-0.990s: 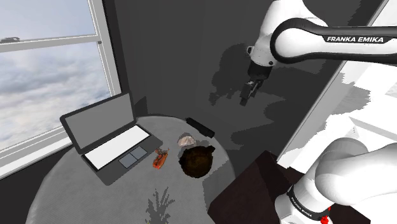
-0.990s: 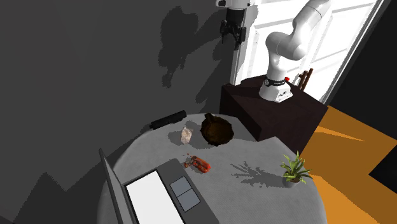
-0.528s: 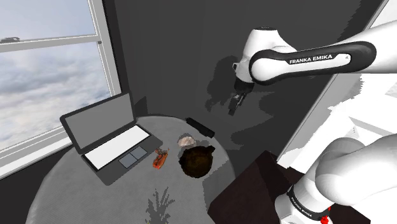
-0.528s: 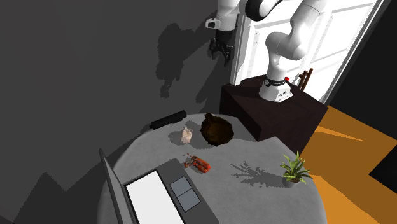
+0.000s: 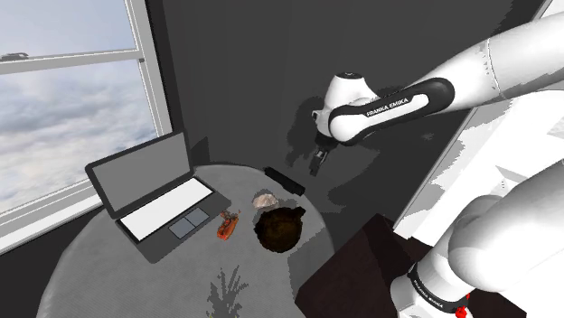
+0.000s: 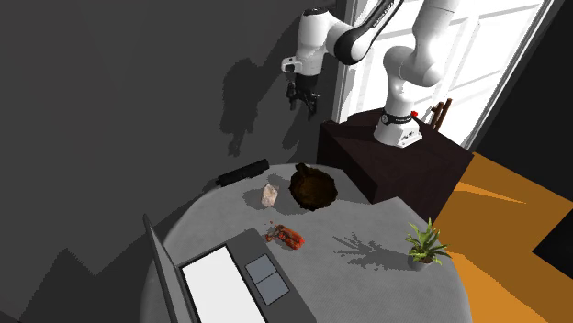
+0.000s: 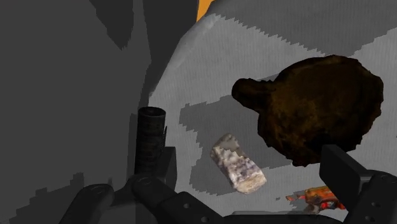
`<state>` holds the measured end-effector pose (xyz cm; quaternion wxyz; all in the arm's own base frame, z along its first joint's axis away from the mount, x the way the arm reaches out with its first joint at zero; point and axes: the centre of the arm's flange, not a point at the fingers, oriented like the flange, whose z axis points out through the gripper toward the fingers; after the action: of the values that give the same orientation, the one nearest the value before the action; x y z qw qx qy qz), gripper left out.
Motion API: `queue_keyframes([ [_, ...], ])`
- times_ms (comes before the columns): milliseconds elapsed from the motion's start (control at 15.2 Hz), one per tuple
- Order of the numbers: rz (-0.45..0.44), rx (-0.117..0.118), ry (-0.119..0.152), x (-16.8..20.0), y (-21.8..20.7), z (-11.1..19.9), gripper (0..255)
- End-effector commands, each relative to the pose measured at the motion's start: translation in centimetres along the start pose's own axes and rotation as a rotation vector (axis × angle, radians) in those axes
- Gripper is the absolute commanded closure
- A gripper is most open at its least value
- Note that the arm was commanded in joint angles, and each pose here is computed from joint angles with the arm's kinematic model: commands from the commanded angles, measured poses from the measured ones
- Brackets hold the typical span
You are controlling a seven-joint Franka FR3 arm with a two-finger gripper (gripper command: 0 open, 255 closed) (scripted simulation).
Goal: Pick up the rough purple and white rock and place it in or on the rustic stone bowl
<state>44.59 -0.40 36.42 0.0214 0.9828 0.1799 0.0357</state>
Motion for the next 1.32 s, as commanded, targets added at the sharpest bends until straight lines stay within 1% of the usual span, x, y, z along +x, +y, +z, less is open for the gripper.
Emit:
queue_keyframes([
  [0, -0.026, -0.004, 0.006, 1.2, 0.3, 2.3, 0],
  [1188, -0.246, -0.027, 0.040, 11.4, 2.6, 23.3, 0],
  [1254, -0.250, -0.028, 0.040, 11.7, 2.6, 23.7, 0],
])
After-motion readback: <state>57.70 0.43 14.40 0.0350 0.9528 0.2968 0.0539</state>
